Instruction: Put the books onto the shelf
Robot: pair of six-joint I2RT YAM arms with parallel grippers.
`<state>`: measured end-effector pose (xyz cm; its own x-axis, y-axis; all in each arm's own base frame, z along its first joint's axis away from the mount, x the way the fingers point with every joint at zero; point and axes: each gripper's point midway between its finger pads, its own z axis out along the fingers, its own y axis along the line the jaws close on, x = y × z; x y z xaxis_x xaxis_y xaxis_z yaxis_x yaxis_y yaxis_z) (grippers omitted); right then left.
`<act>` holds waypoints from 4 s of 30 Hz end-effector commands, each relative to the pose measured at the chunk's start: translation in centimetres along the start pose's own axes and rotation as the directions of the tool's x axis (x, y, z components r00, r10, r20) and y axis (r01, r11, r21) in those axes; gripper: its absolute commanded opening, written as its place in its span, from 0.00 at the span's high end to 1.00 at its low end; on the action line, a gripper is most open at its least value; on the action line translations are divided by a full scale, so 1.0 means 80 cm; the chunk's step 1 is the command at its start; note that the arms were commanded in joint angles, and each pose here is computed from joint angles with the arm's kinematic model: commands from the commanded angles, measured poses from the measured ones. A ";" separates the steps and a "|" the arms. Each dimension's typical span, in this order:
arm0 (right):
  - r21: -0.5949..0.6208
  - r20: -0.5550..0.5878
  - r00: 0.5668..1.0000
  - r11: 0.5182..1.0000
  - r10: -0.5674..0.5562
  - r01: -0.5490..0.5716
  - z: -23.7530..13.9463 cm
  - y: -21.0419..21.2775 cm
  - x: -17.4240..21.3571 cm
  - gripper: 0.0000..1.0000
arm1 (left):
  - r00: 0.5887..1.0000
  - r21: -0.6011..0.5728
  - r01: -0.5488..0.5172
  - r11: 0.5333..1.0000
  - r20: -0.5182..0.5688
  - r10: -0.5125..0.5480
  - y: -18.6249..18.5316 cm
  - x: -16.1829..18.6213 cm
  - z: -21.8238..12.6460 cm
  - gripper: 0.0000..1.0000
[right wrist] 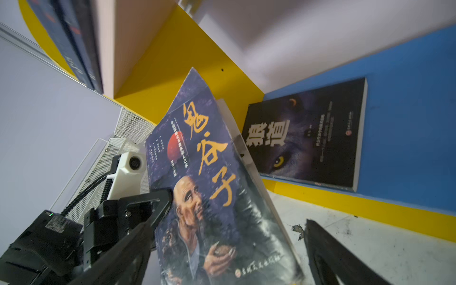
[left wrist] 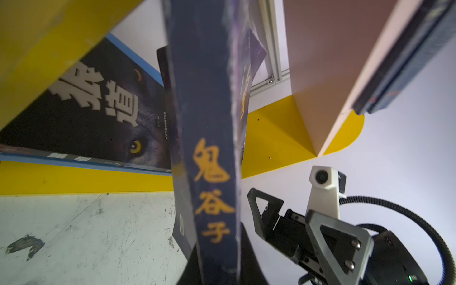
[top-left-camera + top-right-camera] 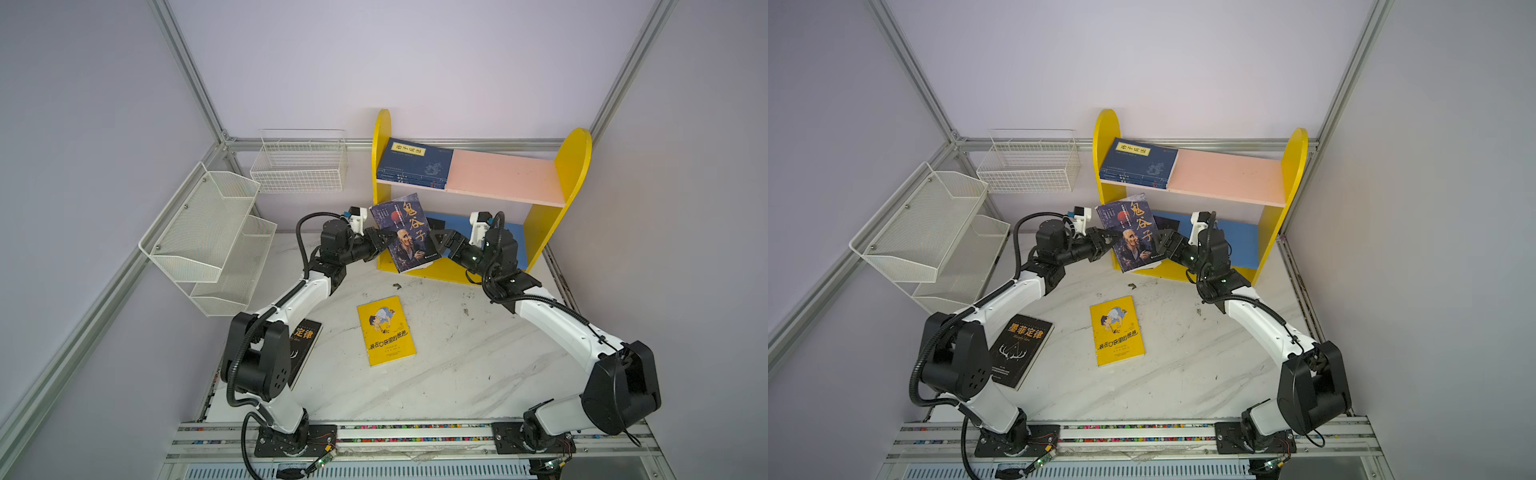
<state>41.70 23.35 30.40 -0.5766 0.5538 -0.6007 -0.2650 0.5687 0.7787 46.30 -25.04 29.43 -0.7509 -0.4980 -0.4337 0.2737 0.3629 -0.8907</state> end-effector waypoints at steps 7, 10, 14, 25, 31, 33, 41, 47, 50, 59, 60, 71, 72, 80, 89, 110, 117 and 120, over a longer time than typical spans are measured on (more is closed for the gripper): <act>-0.168 0.042 0.956 0.945 0.291 -0.280 -0.021 0.004 0.007 0.03 | 0.959 0.248 -0.077 0.966 0.284 0.003 -0.131 -0.083 0.006 0.96; -0.146 0.031 0.950 0.942 0.311 -0.303 -0.026 -0.006 0.017 0.04 | 0.951 0.270 -0.061 0.961 0.307 -0.026 -0.134 -0.088 0.008 0.96; -0.212 0.006 0.948 0.926 0.320 -0.311 -0.037 0.013 0.017 0.04 | 0.944 0.302 -0.039 0.953 0.323 -0.063 -0.140 -0.094 0.009 0.96; -0.322 -0.081 0.911 0.854 0.405 -0.408 0.005 0.017 0.029 0.05 | 0.927 0.345 0.028 0.938 0.342 -0.153 -0.138 -0.100 0.014 0.96; -0.358 0.003 0.918 0.858 0.396 -0.369 0.023 0.017 0.006 0.12 | 0.930 0.347 0.055 0.936 0.324 -0.175 -0.134 -0.093 0.017 0.96; -0.372 0.041 0.905 0.847 0.423 -0.379 0.026 0.014 -0.004 0.19 | 0.929 0.340 0.065 0.938 0.322 -0.181 -0.131 -0.090 0.016 0.95; -0.416 0.079 0.896 0.832 0.436 -0.368 0.032 0.026 -0.026 0.50 | 0.932 0.285 0.073 0.956 0.322 -0.167 -0.125 -0.080 0.006 0.93; -0.402 0.097 0.896 0.841 0.433 -0.363 0.037 0.027 -0.034 0.64 | 0.932 0.264 0.067 0.962 0.328 -0.155 -0.122 -0.077 0.001 0.85; -0.373 0.074 0.900 0.849 0.429 -0.374 0.047 0.023 -0.034 0.71 | 0.937 0.228 0.071 0.971 0.318 -0.143 -0.115 -0.072 0.002 0.70; -0.314 -0.044 0.945 0.894 0.323 -0.320 0.048 -0.010 -0.066 0.76 | 0.933 0.076 0.108 0.991 0.337 -0.128 -0.059 -0.068 -0.019 0.24; -0.317 -0.059 0.946 0.893 0.317 -0.319 0.045 -0.013 -0.068 0.76 | 0.931 0.059 0.113 0.992 0.342 -0.127 -0.052 -0.068 -0.023 0.23; -0.354 -0.141 0.937 0.868 0.319 -0.348 0.022 -0.022 -0.093 0.76 | 0.974 -0.047 0.139 0.989 0.189 -0.128 0.002 -0.042 -0.007 0.19; -0.366 -0.141 0.936 0.861 0.324 -0.353 0.022 -0.020 -0.095 0.77 | 0.975 -0.050 0.144 0.988 0.179 -0.133 0.006 -0.039 -0.004 0.19; -0.437 -0.176 0.912 0.801 0.371 -0.410 0.021 -0.007 -0.102 0.77 | 0.982 -0.048 0.159 0.986 0.112 -0.153 0.020 -0.017 0.014 0.20; -0.512 -0.209 0.880 0.719 0.426 -0.470 0.017 -0.005 -0.102 0.77 | 0.980 0.025 0.173 0.985 0.097 -0.175 0.009 -0.016 0.034 0.22; -0.368 -0.194 0.887 0.807 0.418 -0.461 0.063 -0.054 -0.081 0.72 | 0.934 0.233 0.140 0.962 0.291 -0.207 -0.028 -0.066 0.047 0.82; -0.170 -0.120 0.923 0.909 0.365 -0.382 0.089 -0.094 -0.084 0.41 | 0.920 0.172 0.087 0.981 0.363 -0.145 -0.017 -0.080 0.048 0.98; -0.071 -0.085 0.938 0.937 0.337 -0.343 0.093 -0.112 -0.087 0.33 | 0.909 0.158 0.070 0.985 0.396 -0.128 -0.012 -0.087 0.048 0.99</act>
<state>53.12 20.11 26.25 -0.7443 0.6386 -0.1956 -0.1119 0.1695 0.9791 52.75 -25.44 27.59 -0.5702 -0.7839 -0.2457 0.1655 0.1833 -0.9690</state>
